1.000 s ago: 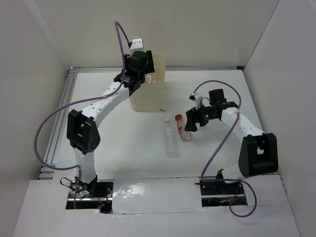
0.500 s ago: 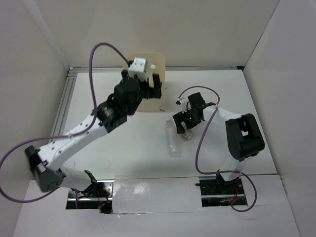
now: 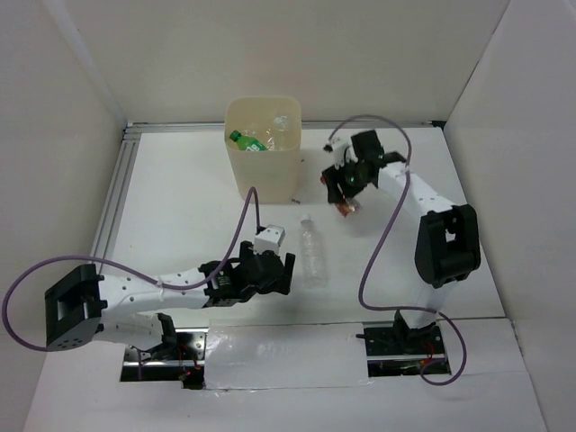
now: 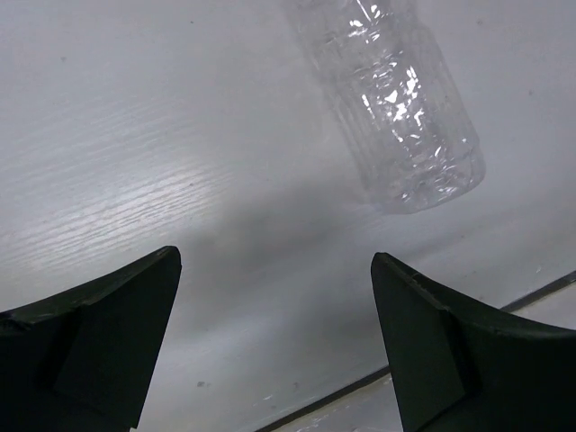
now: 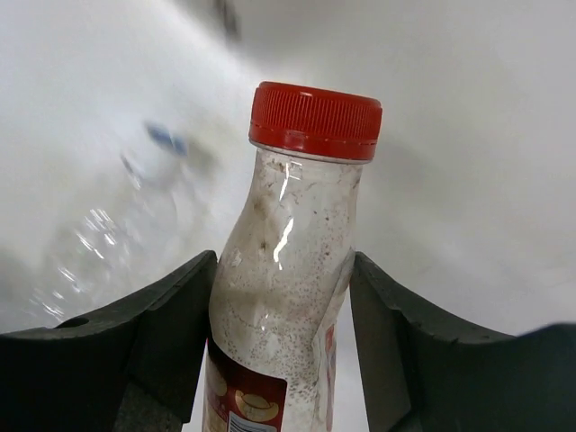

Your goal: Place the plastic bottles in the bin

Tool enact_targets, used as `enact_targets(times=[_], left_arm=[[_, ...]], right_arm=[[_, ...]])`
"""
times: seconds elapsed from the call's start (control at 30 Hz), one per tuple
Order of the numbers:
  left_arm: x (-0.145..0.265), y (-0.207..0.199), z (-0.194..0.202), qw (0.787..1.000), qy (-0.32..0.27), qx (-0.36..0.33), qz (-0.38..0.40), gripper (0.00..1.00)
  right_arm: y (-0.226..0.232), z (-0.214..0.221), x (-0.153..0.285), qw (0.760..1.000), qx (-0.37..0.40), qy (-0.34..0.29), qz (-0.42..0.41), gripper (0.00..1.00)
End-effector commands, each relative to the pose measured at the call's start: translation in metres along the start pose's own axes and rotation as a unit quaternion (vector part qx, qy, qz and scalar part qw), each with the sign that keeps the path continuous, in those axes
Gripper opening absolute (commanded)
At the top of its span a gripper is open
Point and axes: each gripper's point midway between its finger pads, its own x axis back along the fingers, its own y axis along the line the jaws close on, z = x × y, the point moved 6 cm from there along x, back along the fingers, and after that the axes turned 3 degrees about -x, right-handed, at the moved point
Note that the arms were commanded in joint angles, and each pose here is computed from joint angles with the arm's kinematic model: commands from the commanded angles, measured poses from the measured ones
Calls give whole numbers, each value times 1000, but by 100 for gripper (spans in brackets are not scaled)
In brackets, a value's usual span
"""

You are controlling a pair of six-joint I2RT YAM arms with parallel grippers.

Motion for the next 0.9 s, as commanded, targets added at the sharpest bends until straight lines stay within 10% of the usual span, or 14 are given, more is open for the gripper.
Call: enact_targets(times=[0.0, 0.3, 0.6, 0.77, 0.87], left_arm=[[-5, -25, -18, 995, -38, 81, 31, 100], [-14, -38, 1, 996, -9, 73, 51, 100], [-13, -42, 1, 995, -4, 82, 62, 100], [-14, -48, 0, 993, -2, 94, 65, 100], [-18, -57, -6, 993, -3, 95, 66, 100]], right_arm=[[6, -117, 93, 979, 105, -174, 1, 22], [71, -284, 171, 884, 192, -423, -47, 20], [143, -318, 78, 854, 191, -448, -183, 29], [143, -326, 63, 859, 178, -448, -170, 84], [140, -323, 78, 861, 179, -446, -164, 96]])
